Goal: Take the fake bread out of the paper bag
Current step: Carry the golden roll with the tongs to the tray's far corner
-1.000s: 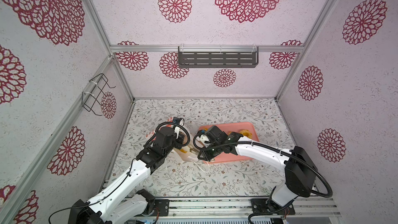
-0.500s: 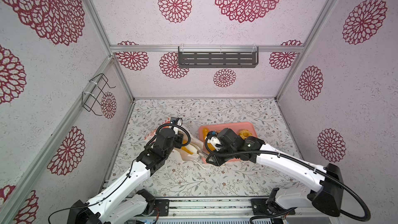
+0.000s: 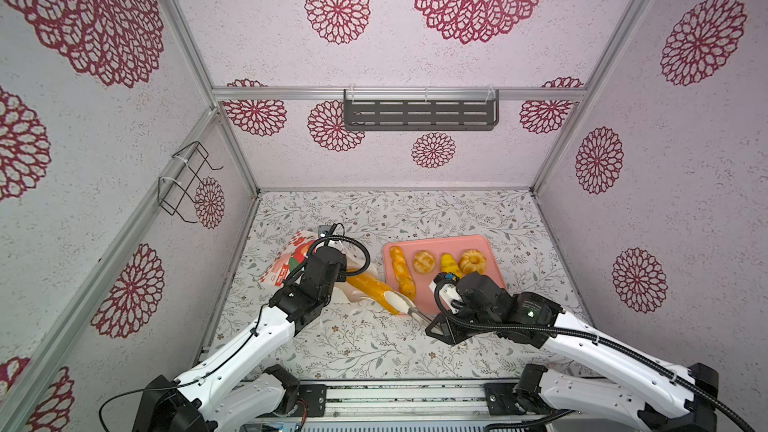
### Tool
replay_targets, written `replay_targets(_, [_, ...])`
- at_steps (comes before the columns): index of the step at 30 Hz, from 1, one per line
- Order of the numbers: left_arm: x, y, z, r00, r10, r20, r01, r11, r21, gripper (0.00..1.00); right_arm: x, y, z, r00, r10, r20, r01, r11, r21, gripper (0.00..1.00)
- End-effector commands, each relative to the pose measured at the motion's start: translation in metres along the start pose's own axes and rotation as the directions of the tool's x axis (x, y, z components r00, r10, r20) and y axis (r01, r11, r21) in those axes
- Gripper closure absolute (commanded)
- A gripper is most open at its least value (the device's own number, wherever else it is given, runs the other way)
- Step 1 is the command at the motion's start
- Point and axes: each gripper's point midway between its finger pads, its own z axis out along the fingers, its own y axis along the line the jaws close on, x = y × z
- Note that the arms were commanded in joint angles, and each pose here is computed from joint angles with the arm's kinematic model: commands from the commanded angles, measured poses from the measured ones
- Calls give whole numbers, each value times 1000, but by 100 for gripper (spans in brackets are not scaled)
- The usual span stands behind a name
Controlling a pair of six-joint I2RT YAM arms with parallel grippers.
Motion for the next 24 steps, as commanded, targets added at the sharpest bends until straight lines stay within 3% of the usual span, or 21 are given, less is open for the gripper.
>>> replay_targets(1, [6, 9, 4, 999, -21, -34, 20, 999, -49, 100, -17, 14, -25, 990, 32, 134, -25, 998, -56, 100])
replay_targets(18, [7, 35, 4, 993, -109, -43, 102, 986, -132, 100, -17, -16, -81, 938, 155, 312, -172, 985, 28, 100])
replay_targets(24, [4, 33, -2, 991, -130, -21, 127, 987, -97, 100, -25, -57, -123, 849, 212, 484, -338, 922, 188, 100])
